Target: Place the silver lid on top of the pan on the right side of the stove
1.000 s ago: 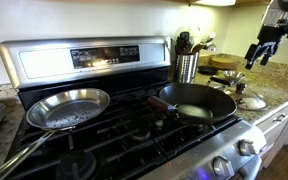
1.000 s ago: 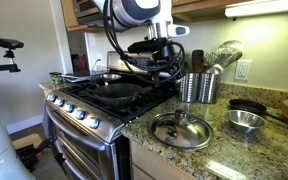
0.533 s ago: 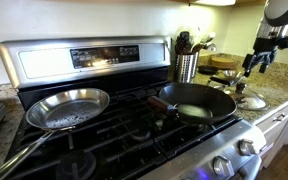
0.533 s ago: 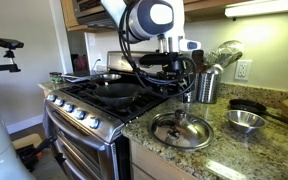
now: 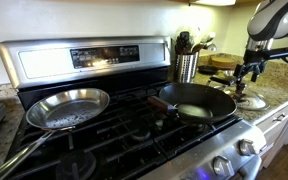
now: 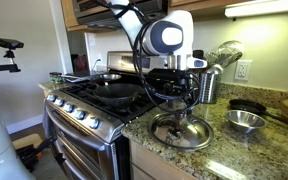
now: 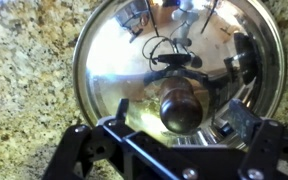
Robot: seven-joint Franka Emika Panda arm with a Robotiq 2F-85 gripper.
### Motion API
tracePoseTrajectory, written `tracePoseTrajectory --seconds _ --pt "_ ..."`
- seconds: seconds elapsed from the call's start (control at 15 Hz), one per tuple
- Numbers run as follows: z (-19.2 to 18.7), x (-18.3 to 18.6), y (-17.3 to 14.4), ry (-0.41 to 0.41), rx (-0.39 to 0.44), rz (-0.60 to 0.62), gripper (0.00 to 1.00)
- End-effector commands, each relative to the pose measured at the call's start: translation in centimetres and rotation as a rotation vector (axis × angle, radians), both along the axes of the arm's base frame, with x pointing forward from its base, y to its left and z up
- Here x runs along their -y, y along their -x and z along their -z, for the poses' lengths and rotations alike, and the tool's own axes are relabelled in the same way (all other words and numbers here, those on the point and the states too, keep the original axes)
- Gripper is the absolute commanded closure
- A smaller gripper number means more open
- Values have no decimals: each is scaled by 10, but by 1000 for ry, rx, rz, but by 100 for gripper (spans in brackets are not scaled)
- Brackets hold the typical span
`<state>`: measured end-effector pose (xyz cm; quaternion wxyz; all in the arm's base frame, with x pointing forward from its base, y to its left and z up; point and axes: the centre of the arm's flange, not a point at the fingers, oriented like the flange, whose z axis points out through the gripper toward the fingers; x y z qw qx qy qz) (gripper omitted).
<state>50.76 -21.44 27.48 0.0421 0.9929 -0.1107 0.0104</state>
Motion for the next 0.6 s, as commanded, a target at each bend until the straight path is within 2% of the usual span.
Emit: tracePoseTrajectory --seconds 0.0,0.13,0.27,0.53 --pt "15 8 -15 -5 9 30 0" --pt "22 7 -19 -16 18 33 0" --pt "26 6 -24 -15 17 43 26" --pt "23 4 -30 -13 25 40 53"
